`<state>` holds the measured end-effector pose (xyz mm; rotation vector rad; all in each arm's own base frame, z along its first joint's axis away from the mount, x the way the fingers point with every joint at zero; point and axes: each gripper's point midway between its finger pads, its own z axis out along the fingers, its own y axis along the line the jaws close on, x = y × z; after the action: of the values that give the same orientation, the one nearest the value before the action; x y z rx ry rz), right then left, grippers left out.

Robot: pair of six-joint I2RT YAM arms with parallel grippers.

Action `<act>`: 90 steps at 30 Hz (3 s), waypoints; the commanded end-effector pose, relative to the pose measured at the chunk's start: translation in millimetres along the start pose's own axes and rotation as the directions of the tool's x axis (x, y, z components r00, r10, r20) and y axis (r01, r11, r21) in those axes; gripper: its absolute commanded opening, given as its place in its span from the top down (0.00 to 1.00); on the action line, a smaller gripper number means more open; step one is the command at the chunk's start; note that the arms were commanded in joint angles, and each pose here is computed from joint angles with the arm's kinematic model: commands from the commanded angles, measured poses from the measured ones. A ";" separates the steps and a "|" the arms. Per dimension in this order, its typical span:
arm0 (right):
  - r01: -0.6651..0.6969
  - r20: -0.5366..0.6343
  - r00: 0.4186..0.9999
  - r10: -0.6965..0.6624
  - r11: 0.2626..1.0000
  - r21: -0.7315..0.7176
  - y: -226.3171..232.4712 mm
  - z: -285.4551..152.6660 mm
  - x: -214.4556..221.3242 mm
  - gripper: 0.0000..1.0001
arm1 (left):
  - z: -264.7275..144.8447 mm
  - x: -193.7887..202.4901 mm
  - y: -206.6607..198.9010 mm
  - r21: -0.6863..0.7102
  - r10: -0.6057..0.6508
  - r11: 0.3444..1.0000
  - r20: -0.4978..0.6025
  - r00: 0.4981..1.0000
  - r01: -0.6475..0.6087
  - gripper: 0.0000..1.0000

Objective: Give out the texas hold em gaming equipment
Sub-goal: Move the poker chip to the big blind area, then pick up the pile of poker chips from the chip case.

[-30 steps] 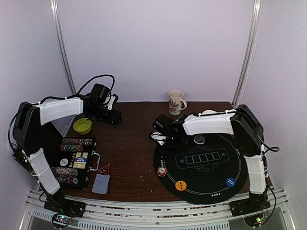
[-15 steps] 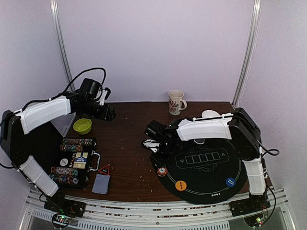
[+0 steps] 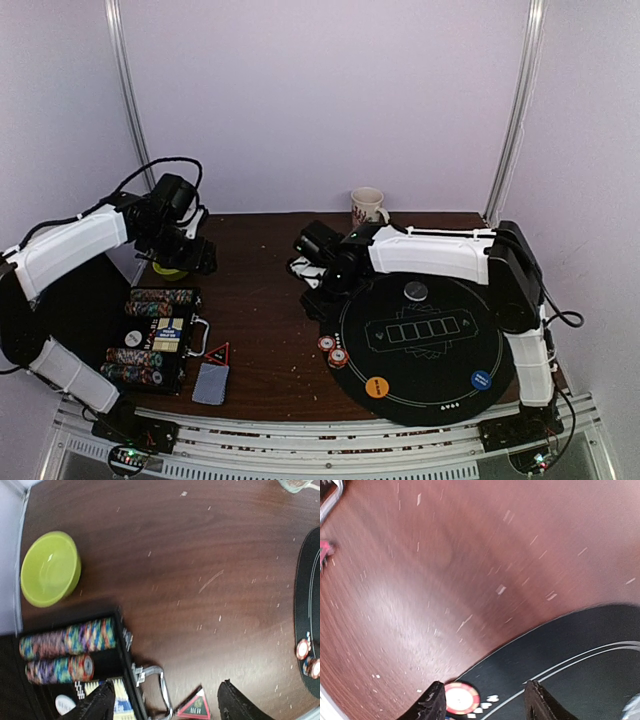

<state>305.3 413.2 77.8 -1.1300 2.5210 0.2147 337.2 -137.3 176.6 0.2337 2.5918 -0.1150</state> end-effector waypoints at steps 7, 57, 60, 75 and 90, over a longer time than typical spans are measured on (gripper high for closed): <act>0.006 0.255 0.965 -0.059 0.979 0.205 -55.4 -100.1 -28.7 0.42 | -33.6 146.3 53.2 -0.254 -0.264 0.949 -0.306 0.915 0.189 0.30; 0.106 0.118 0.987 -0.113 0.992 0.063 -58.2 -63.8 53.1 0.38 | 19.5 256.7 65.7 -0.499 -0.654 0.727 -0.292 0.698 0.472 0.54; 0.108 0.109 0.987 -0.114 0.992 0.060 -58.3 -61.9 55.1 0.38 | 17.9 252.7 63.0 -0.487 -0.642 0.739 -0.301 0.705 0.466 0.55; 0.122 0.057 0.991 -0.123 0.992 0.027 -54.0 -50.9 63.7 0.38 | 2.2 220.9 61.1 -0.483 -0.548 0.790 -0.278 0.789 0.378 0.45; 0.132 0.033 0.991 -0.132 0.991 0.006 -50.8 -47.4 67.5 0.37 | -3.1 239.9 67.1 -0.513 -0.580 0.764 -0.279 0.766 0.391 0.45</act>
<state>290.9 320.9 97.1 -1.2557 2.3898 0.1850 148.8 -40.8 50.9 -0.6639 2.9756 0.3476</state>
